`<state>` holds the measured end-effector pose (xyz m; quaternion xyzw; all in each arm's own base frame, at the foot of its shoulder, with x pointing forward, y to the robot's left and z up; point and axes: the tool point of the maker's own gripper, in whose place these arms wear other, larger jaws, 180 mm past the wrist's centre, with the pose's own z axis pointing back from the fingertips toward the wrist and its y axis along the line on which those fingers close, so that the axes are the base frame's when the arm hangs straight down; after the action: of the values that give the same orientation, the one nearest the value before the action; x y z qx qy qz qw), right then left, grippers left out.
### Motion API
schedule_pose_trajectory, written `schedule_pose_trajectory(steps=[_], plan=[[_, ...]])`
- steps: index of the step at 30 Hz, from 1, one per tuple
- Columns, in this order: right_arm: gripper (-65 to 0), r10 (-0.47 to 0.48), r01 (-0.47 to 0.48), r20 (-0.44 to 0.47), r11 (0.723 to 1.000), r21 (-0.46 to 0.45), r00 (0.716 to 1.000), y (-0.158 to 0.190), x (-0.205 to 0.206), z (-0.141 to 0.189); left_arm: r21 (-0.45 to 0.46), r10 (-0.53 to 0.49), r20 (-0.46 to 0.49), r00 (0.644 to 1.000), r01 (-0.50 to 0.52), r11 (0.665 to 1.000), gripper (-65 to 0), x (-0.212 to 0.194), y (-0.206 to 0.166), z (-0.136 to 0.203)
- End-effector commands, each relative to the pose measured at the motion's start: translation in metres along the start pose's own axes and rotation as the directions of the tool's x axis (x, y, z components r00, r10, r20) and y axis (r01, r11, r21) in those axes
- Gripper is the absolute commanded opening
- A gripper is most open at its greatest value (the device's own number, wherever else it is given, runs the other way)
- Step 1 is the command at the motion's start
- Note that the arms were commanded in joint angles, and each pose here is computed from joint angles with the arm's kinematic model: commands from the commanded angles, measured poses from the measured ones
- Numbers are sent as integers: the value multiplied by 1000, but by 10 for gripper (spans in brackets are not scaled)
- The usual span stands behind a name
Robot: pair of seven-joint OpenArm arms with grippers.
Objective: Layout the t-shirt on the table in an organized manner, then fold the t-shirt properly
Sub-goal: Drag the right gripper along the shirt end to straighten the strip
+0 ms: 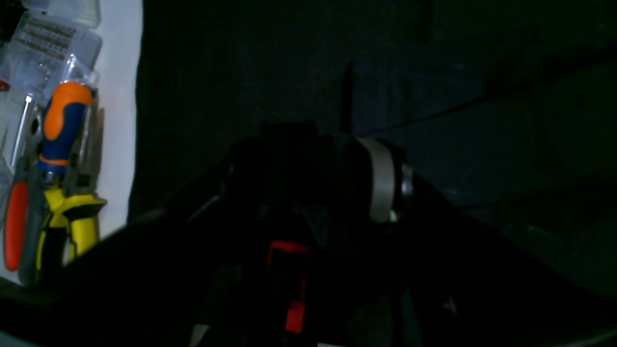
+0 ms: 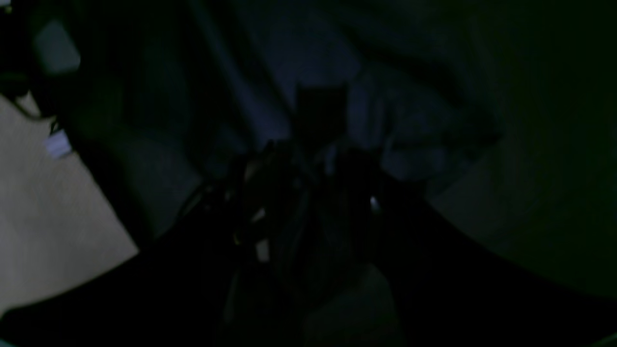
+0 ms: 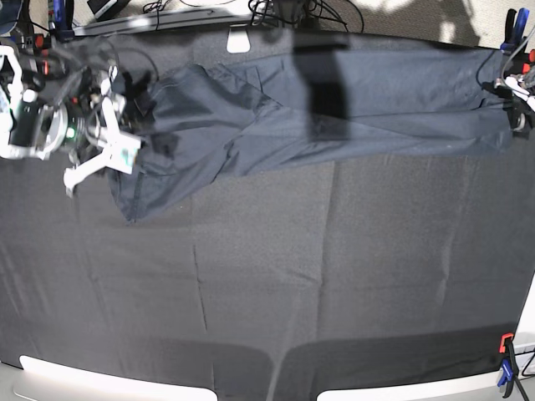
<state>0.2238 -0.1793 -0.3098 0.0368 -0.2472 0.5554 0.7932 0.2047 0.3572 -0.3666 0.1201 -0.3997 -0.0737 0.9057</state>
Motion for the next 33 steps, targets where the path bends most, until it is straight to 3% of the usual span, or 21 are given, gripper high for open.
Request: schedule_pose_trajectory(steps=[1, 8, 12, 18, 23, 28, 30, 33], plan=[[-419, 0, 1, 43, 999, -33, 999, -10, 12, 5, 26, -21, 40, 999, 20, 999, -373, 15, 10, 3], [-419, -69, 82, 206, 995, -59, 976, -14, 56, -6, 65, -27, 94, 995, 21, 998, -373, 33, 20, 10], [-418, -125, 155, 250, 983, -101, 960, -22, 69, -13, 71, 5, 142, 990, -15, 997, -373, 47, 19, 12], [-418, -240, 316, 271, 906, -282, 932, -74, 66, -24, 59, 77, 204, 976, -90, 994, -373, 64, 13, 6], [-418, -339, 437, 320, 842, -316, 885, -98, 57, -26, 54, 107, 217, 970, -121, 991, -373, 66, 7, 3], [-418, -384, 513, 371, 779, -362, 845, -120, 44, -10, 85, 71, 201, 977, -90, 992, -373, 64, 10, 2], [-418, -394, 530, 385, 762, -371, 835, -125, 40, -4, 113, 77, 199, 977, -101, 988, -373, 63, 16, 3], [-418, -413, 551, 399, 760, -344, 819, -124, 40, -3, 138, 89, 200, 976, -118, 983, -373, 62, 21, 3]])
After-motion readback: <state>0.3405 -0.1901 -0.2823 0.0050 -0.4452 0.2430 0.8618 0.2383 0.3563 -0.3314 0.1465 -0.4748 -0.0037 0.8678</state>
